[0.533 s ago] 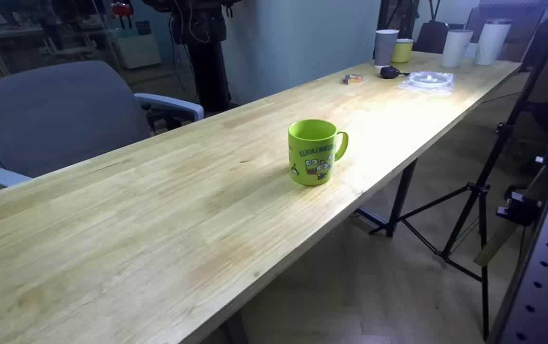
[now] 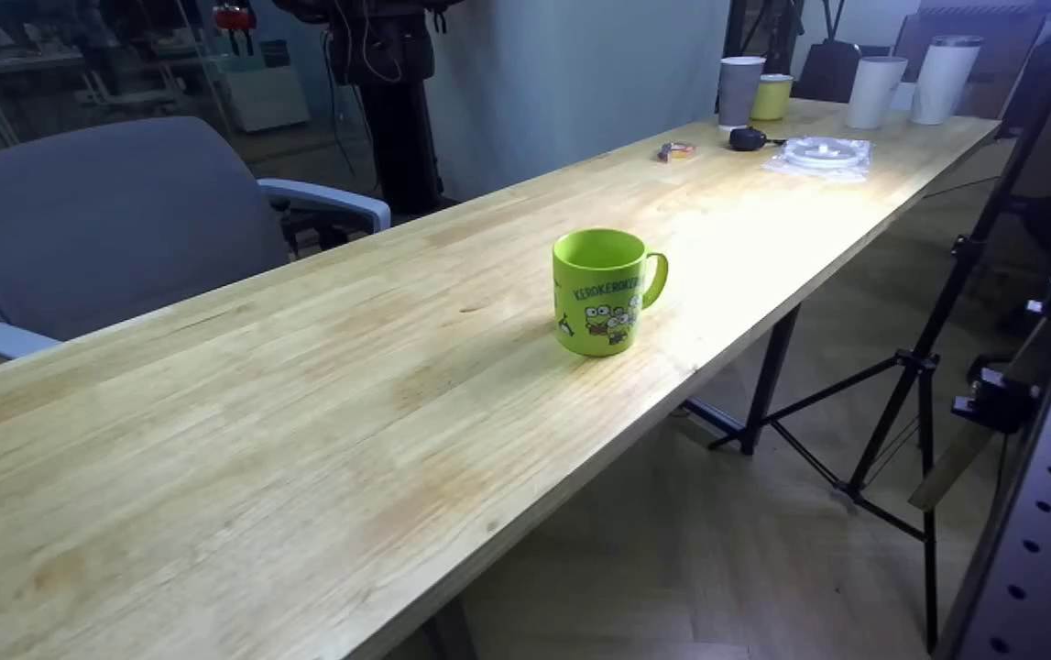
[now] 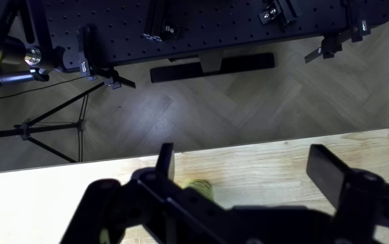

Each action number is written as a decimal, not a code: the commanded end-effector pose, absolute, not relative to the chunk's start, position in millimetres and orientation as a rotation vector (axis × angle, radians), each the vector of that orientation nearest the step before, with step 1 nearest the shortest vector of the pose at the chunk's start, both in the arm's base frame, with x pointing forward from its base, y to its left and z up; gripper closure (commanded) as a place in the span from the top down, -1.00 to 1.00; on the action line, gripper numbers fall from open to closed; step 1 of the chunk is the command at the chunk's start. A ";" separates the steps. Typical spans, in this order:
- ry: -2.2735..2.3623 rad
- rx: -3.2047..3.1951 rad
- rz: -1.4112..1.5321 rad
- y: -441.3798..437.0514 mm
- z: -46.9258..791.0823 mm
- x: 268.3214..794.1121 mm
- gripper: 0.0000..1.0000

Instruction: Move the yellow mug to the other end of the table

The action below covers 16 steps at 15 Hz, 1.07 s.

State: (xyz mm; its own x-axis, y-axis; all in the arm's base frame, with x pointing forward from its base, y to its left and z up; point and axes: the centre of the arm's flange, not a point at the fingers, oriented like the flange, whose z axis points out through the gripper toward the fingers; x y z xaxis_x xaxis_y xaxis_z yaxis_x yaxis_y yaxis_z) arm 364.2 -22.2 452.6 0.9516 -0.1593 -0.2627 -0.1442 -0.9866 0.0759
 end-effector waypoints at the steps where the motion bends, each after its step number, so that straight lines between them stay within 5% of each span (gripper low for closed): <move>1: -0.237 3.048 -0.417 -22.2 452.6 364.2 1.00; 16: -0.223 3.055 -0.401 -21.7 454.6 366.1 1.00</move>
